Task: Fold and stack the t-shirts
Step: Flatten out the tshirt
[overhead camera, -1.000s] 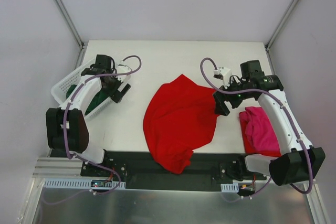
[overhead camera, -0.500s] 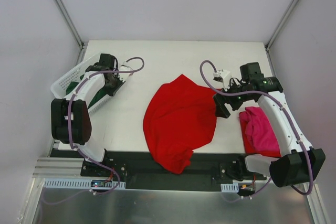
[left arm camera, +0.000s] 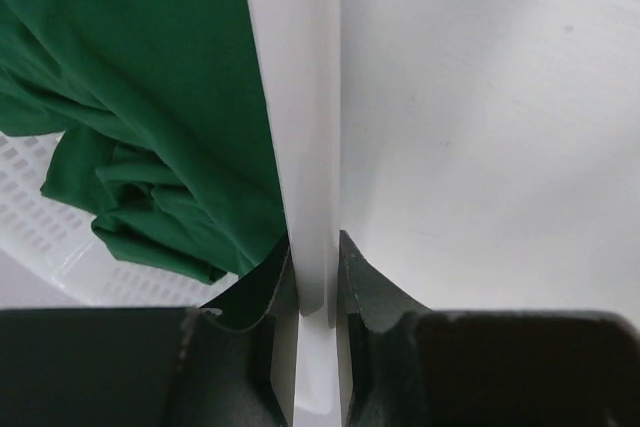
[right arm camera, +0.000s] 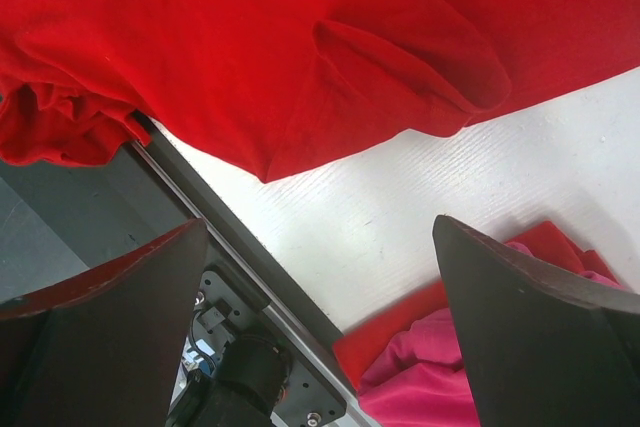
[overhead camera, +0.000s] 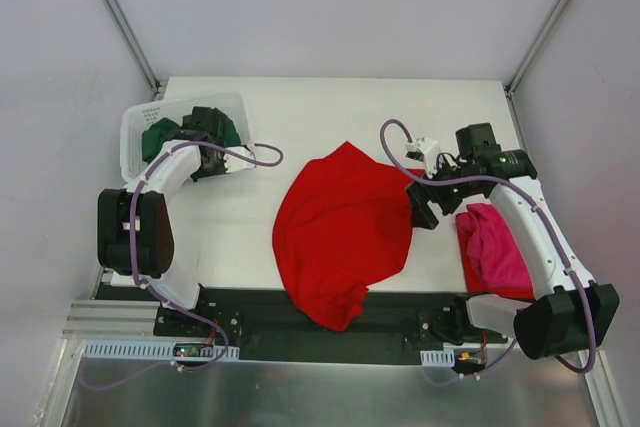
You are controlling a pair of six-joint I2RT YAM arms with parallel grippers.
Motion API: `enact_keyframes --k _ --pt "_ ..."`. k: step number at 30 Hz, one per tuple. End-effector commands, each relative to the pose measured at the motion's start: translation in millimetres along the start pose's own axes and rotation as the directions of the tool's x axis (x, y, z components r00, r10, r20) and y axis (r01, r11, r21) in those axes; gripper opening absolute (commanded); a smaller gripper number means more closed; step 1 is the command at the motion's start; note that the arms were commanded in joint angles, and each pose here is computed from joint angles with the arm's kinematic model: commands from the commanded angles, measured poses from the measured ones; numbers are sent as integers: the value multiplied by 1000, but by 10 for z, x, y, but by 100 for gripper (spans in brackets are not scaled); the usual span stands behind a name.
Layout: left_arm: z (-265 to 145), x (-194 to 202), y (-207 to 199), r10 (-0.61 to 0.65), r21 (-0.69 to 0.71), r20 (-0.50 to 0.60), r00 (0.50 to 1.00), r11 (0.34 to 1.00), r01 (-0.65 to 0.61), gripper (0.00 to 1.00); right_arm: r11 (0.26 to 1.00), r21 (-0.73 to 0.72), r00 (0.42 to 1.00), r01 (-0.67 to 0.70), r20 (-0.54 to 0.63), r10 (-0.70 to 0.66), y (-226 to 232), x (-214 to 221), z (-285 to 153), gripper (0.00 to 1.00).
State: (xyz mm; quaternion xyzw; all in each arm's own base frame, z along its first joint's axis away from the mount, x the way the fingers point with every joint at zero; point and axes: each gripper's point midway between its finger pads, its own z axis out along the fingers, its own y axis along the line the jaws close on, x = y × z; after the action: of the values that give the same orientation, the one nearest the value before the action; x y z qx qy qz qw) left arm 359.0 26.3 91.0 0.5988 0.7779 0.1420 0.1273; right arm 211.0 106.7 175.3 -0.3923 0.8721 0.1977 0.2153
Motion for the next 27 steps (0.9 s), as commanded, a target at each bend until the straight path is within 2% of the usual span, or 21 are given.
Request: enact_keyframes --k 1,4,9,10,11,12,13,16,17,19,21,22,23,24,25,26,27 --pt "-114 53 106 280 -32 -57 958 959 -282 0 1000 7 999 19 27 -19 41 -6 -42 100" --pt "-149 70 226 260 -58 -78 962 963 -265 0 1000 7 999 23 29 -23 51 20 -26 100" --pt "-261 22 321 216 -114 -49 975 969 -221 0 1000 11 999 27 19 -27 40 57 -2 100" --pt "-266 26 327 205 -118 -51 977 971 -210 12 1000 9 999 27 20 -27 42 56 -2 100" --pt "-261 39 335 191 -119 -56 980 973 -196 29 1000 6 999 28 20 -28 42 52 5 100" --pt "-259 84 343 185 -121 -83 979 974 -194 55 1000 6 999 28 20 -28 40 48 5 100" --pt "-274 104 381 173 -142 -97 980 972 -185 99 1000 5 999 26 20 -26 39 48 4 100" --pt "-551 30 725 84 -338 -69 994 935 -102 99 1000 -4 999 31 22 -31 46 40 16 100" --pt "-771 -10 865 16 -430 -22 1000 903 -24 99 1000 -7 999 29 20 -29 46 47 28 100" --pt "-1142 -77 1047 -61 -526 19 998 848 62 99 1000 -12 1000 27 14 -26 41 58 53 100" --pt "-1508 -148 1133 -207 -588 155 966 767 258 99 1000 -18 1000 24 8 -24 36 63 70 100" --pt "-1581 -194 1094 -253 -579 212 944 746 330 99 1000 -21 1000 21 4 -21 27 62 85 100" --pt "-1648 -261 992 -339 -535 305 890 712 455 99 1000 -22 1000 20 6 -20 19 51 93 100" --pt "-1546 -248 780 -402 -463 285 870 737 492 99 1000 -21 1000 19 7 -19 17 42 90 100" --pt "-1482 -234 664 -467 -421 276 840 727 542 99 1000 -26 1000 15 4 -15 12 39 105 100" --pt "-1349 -270 509 -569 -341 281 773 694 634 99 1000 -26 1000 14 5 -14 9 32 106 100" --pt "-1250 -223 300 -618 -290 226 753 695 658 99 1000 -25 1000 15 6 -15 3 21 103 100"
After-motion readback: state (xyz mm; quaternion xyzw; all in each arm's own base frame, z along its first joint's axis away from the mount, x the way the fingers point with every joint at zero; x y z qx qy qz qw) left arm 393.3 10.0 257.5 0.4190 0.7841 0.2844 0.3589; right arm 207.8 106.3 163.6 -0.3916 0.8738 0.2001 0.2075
